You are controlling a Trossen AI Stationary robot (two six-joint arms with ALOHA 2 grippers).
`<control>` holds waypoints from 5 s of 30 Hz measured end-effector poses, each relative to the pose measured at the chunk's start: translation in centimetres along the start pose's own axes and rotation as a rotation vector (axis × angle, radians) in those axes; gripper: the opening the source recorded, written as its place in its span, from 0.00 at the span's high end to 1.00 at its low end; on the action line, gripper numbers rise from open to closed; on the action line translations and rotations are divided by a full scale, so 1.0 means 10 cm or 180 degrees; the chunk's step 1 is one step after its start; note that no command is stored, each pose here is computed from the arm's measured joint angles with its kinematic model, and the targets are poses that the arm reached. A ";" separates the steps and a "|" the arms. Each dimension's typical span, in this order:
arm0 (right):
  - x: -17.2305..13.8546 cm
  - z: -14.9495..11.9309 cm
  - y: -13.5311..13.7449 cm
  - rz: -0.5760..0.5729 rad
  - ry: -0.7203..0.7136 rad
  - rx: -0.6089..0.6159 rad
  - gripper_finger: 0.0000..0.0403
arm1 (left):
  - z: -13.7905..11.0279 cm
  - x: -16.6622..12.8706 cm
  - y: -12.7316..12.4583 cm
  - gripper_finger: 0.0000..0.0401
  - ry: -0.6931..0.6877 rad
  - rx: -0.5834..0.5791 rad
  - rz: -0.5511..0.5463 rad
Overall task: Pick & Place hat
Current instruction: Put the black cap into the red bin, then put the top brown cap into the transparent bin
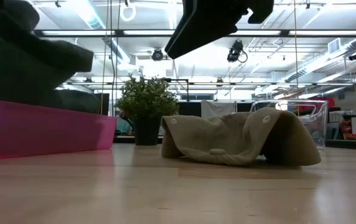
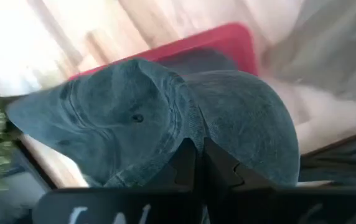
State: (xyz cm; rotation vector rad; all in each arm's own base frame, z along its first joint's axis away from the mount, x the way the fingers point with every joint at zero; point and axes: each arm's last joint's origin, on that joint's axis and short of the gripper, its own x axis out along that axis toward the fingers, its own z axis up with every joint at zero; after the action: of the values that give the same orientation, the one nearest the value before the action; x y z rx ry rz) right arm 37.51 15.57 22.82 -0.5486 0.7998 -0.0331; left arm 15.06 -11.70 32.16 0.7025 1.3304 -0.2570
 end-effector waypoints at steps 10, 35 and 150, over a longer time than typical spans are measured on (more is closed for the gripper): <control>0.00 0.00 0.00 0.0006 -0.0006 0.0036 0.54 | -0.17 0.62 -0.22 0.98 -0.0192 0.0149 0.0104; 0.01 -0.01 -0.01 0.0004 0.0013 0.0079 0.54 | -0.05 0.62 -0.09 0.54 -0.0543 -0.1946 0.0096; -0.84 -1.31 -1.53 -0.1905 0.2634 -0.0139 1.00 | 0.23 1.08 0.37 0.59 -0.2048 -0.2918 0.1020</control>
State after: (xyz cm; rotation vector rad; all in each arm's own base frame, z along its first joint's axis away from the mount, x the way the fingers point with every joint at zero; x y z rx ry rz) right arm 25.23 -1.60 28.35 -0.8136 1.4098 -0.8395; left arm 21.59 -7.85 23.36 0.0178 0.5829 0.3597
